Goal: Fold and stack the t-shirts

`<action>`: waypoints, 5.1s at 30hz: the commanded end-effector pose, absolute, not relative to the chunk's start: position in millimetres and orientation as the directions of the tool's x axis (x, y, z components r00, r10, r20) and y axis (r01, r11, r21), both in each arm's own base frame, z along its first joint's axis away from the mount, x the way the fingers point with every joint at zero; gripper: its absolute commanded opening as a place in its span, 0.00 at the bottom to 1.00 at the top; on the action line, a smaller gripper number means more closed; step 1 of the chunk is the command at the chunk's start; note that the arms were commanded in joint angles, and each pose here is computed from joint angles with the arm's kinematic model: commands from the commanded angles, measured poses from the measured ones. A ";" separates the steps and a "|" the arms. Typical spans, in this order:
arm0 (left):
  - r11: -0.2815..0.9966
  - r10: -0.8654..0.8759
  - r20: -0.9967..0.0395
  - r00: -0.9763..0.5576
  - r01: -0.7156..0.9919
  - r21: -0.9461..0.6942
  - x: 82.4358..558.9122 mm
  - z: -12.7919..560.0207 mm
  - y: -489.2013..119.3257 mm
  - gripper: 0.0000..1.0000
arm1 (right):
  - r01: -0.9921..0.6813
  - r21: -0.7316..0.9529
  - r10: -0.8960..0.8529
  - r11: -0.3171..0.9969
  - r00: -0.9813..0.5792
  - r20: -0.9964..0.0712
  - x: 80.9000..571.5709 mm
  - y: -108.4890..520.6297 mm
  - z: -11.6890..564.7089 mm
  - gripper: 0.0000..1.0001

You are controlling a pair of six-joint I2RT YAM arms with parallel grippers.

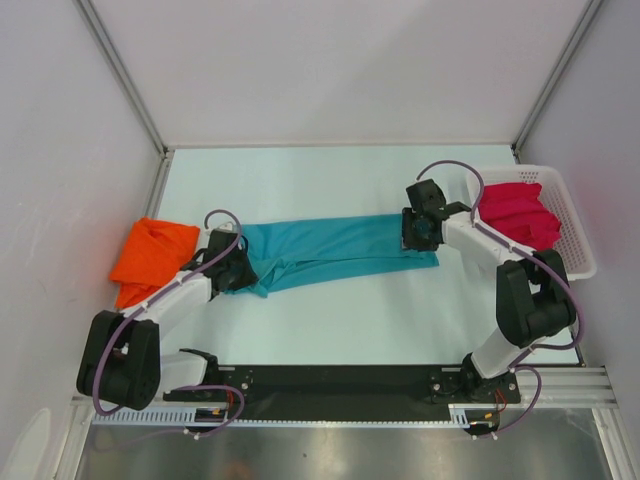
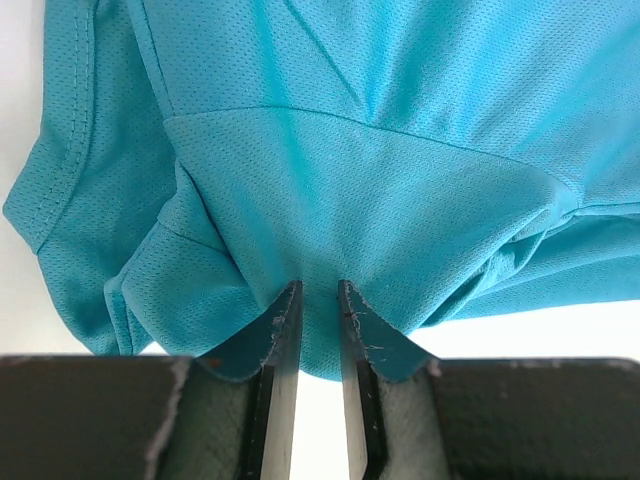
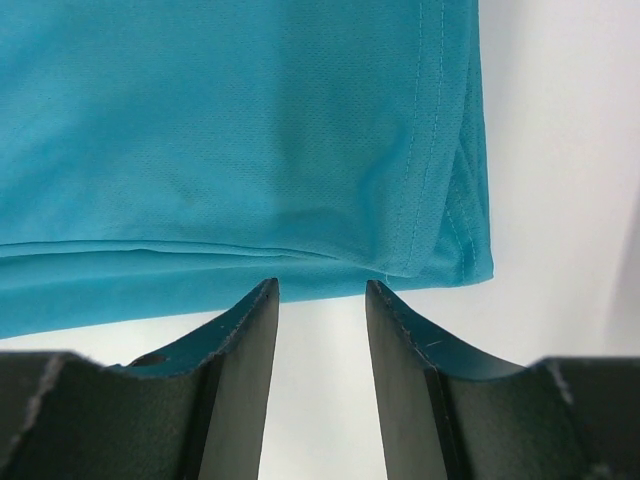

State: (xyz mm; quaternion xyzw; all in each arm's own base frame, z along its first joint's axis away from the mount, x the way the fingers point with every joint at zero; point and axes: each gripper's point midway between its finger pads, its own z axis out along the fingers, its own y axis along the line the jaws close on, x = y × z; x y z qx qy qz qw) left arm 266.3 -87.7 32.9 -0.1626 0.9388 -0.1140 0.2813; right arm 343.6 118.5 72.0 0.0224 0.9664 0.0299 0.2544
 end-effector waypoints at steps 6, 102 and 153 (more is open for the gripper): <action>0.918 -0.368 -0.534 -0.761 -0.208 -0.337 287.3 62.5 -96.1 0.26 | 0.037 0.065 0.067 0.997 -0.821 -0.567 357.0 121.8 108.9 0.46; 0.906 -0.416 -0.534 -0.736 -0.283 -0.315 288.2 43.7 -78.5 0.27 | 0.030 0.039 0.046 0.999 -0.846 -0.532 360.8 121.0 86.3 0.45; 0.848 -0.530 -0.637 -0.560 -0.373 -0.377 300.4 110.6 -25.7 0.76 | 0.032 0.035 0.046 0.999 -0.848 -0.528 354.0 115.4 87.5 0.45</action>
